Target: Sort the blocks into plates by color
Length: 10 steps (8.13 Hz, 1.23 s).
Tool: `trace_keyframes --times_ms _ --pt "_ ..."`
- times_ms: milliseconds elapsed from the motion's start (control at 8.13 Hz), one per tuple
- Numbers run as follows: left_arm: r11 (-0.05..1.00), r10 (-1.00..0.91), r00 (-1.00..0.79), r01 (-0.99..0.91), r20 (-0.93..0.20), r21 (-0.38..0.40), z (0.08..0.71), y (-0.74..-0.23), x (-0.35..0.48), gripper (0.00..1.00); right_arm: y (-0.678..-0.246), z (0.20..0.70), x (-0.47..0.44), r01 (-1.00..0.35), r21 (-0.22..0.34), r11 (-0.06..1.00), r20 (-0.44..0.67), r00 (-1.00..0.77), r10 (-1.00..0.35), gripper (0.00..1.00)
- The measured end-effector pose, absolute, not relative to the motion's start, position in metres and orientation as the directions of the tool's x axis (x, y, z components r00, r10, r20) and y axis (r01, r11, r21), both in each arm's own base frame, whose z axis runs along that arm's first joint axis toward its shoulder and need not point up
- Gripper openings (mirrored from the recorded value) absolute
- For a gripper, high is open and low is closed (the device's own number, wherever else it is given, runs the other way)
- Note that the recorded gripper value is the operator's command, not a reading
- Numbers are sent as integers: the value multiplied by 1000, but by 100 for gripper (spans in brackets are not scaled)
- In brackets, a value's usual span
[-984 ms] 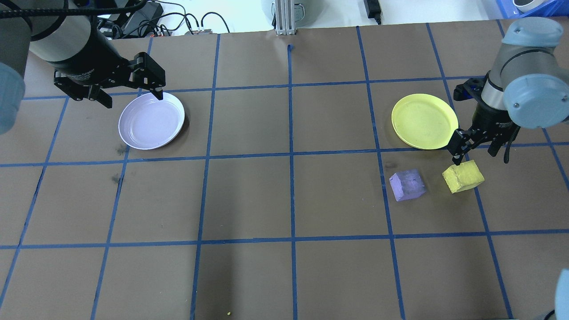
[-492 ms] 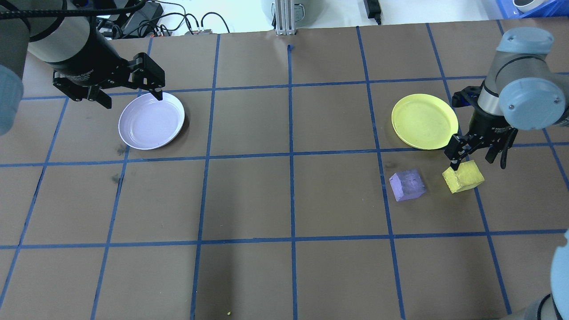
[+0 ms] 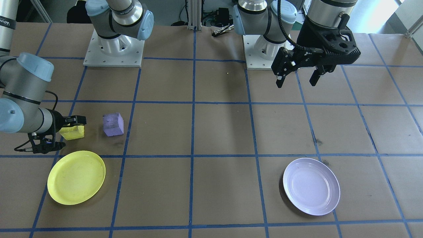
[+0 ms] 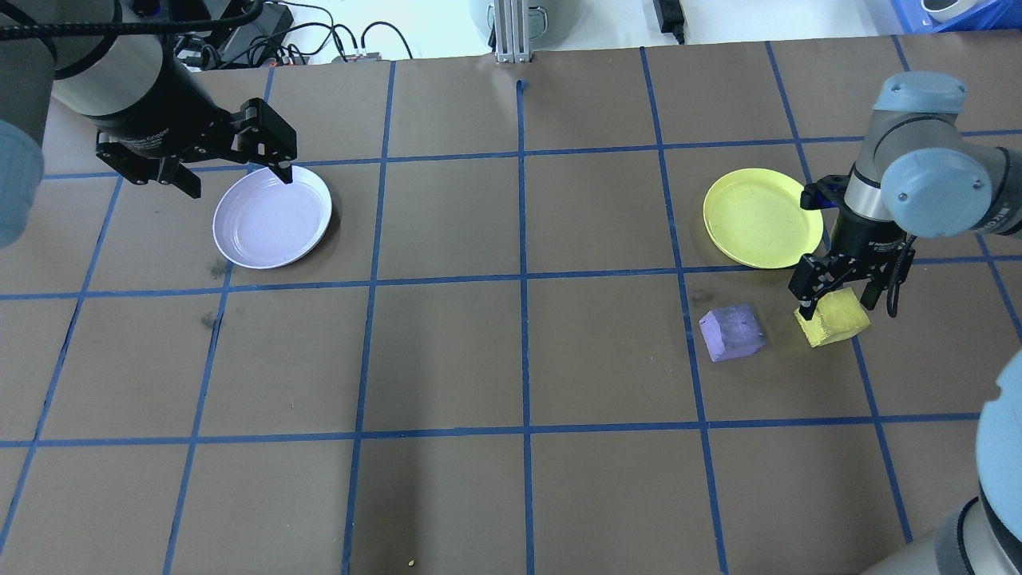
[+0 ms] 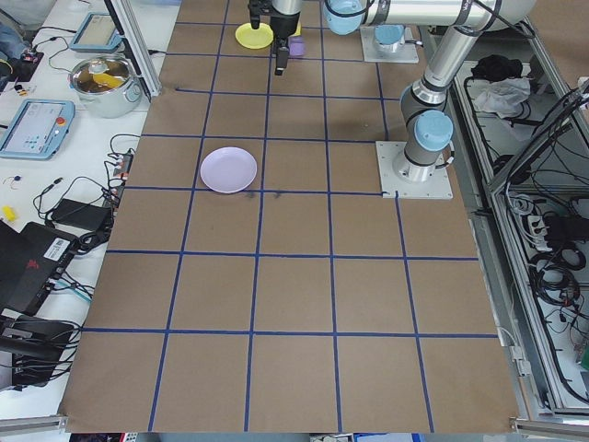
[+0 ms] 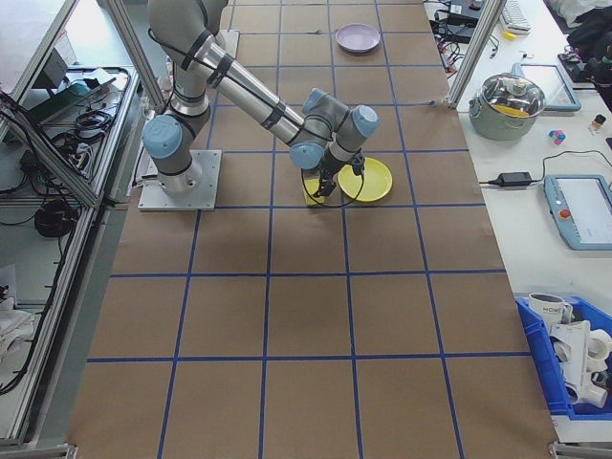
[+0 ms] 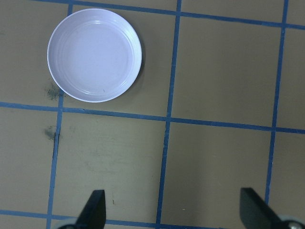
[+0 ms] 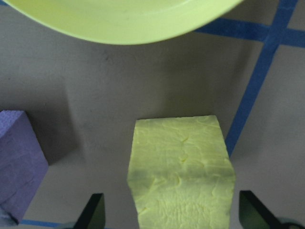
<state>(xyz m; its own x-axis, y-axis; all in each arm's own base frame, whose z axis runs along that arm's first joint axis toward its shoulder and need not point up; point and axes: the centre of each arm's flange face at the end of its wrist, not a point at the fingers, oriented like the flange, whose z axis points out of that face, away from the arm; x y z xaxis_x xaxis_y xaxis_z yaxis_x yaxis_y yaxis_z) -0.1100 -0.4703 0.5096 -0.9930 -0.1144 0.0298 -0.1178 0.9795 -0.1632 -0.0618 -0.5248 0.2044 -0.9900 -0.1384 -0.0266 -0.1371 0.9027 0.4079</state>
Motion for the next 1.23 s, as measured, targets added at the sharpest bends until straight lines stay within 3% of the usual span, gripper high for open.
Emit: trace_keyframes --times_ms 246,369,492,984,1230 --pt "979 -114 -993 -117 28 -166 511 -469 -110 100 -524 199 -62 -136 415 900 -30 -990 -136 50" --pt "979 -115 -993 -118 28 -165 510 -469 -110 100 -523 196 -61 -136 416 899 -30 -990 -136 15" --pt "979 -115 -993 -118 28 -165 510 -469 -110 100 -524 196 -61 -136 416 899 -30 -990 -136 0" --pt "980 -117 -993 -120 28 -161 508 -471 -109 100 -529 209 -65 -137 403 905 -7 -989 -147 0" --pt "980 -117 -993 -120 28 -160 508 -472 -109 100 -542 255 -72 -123 353 927 46 -988 -149 0"
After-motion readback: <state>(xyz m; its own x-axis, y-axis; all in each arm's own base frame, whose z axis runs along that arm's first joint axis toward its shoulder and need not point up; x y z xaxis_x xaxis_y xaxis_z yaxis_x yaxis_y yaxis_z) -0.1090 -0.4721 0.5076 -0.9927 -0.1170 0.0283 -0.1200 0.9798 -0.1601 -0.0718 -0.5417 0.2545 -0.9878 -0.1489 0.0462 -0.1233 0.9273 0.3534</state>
